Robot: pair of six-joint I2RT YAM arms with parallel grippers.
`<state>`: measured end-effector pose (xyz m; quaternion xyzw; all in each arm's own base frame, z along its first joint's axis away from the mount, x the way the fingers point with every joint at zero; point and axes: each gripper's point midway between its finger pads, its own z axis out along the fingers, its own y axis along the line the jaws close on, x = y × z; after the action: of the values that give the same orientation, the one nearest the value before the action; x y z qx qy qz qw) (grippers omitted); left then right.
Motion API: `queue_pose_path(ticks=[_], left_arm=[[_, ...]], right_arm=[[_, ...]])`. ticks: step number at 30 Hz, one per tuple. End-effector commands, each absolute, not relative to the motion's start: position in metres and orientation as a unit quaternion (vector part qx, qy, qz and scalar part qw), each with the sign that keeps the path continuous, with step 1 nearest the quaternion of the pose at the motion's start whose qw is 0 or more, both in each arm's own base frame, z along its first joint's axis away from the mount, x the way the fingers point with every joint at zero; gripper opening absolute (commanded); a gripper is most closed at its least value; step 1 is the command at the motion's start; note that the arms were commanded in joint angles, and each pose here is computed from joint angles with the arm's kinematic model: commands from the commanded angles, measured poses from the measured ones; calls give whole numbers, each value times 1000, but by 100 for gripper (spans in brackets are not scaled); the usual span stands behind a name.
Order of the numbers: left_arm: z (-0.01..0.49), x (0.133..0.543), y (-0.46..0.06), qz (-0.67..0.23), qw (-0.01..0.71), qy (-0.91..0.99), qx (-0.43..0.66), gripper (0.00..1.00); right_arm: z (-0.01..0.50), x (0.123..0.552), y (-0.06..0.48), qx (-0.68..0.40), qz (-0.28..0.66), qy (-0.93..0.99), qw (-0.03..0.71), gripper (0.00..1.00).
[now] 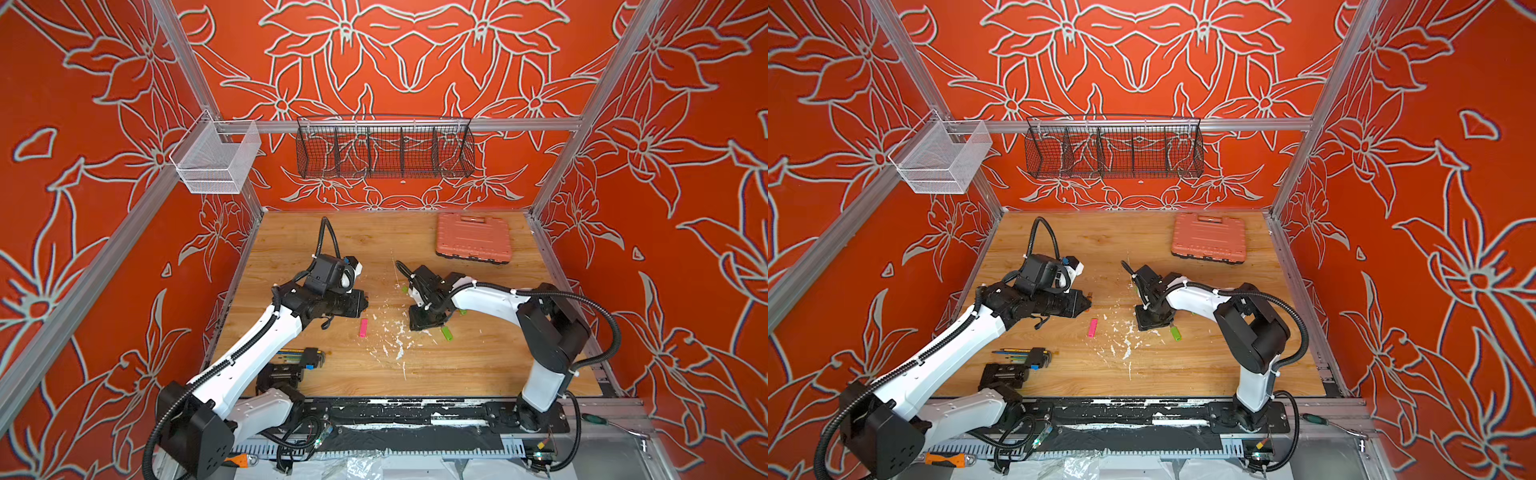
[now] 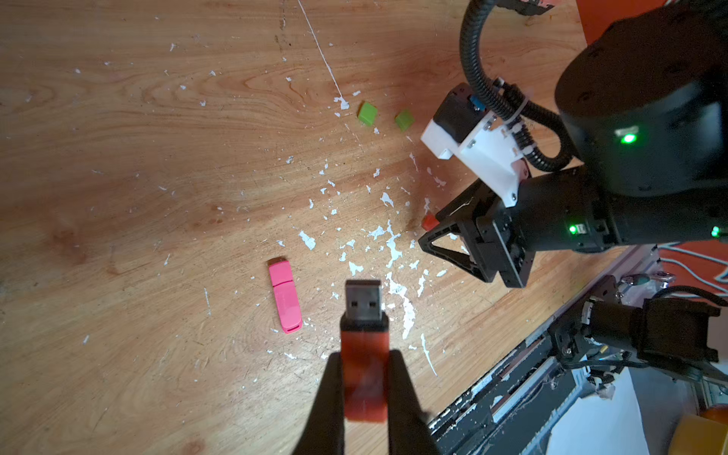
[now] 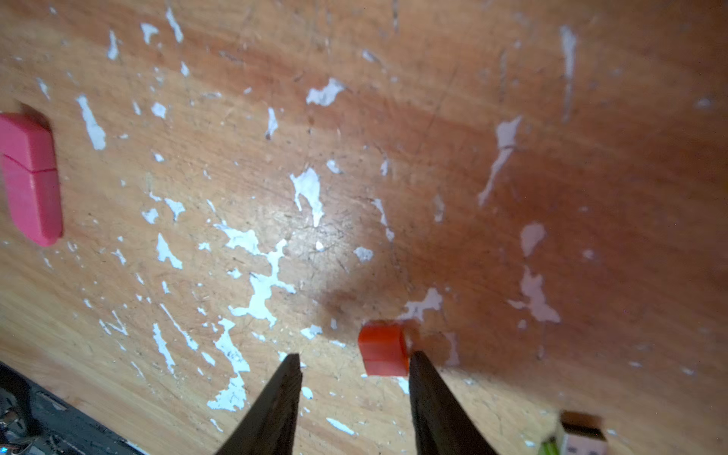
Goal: Close the usb drive cover
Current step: Adjust the cover at the center of the board.
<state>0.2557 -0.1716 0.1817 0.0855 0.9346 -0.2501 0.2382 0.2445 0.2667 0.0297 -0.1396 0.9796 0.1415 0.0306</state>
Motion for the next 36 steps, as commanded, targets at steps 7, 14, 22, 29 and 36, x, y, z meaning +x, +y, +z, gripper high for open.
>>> queue_pose_path(ticks=[7,14,22,29,36], left_arm=[[189,257,-173,-257,248,929,92,4],[191,257,-172,-257,253,928,92,4],[189,256,-174,-260,248,928,94,4],[187,255,-175,-261,242,930,95,4],[187,256,-175,-258,240,931,96,4]], right_arm=[[29,218,275,-132,149,980,15,47],[41,234,311,-150,208,965,50,47],[72,255,282,-235,90,966,54,47],[50,264,271,-311,17,950,10,50],[35,265,281,-308,30,951,-1,50]])
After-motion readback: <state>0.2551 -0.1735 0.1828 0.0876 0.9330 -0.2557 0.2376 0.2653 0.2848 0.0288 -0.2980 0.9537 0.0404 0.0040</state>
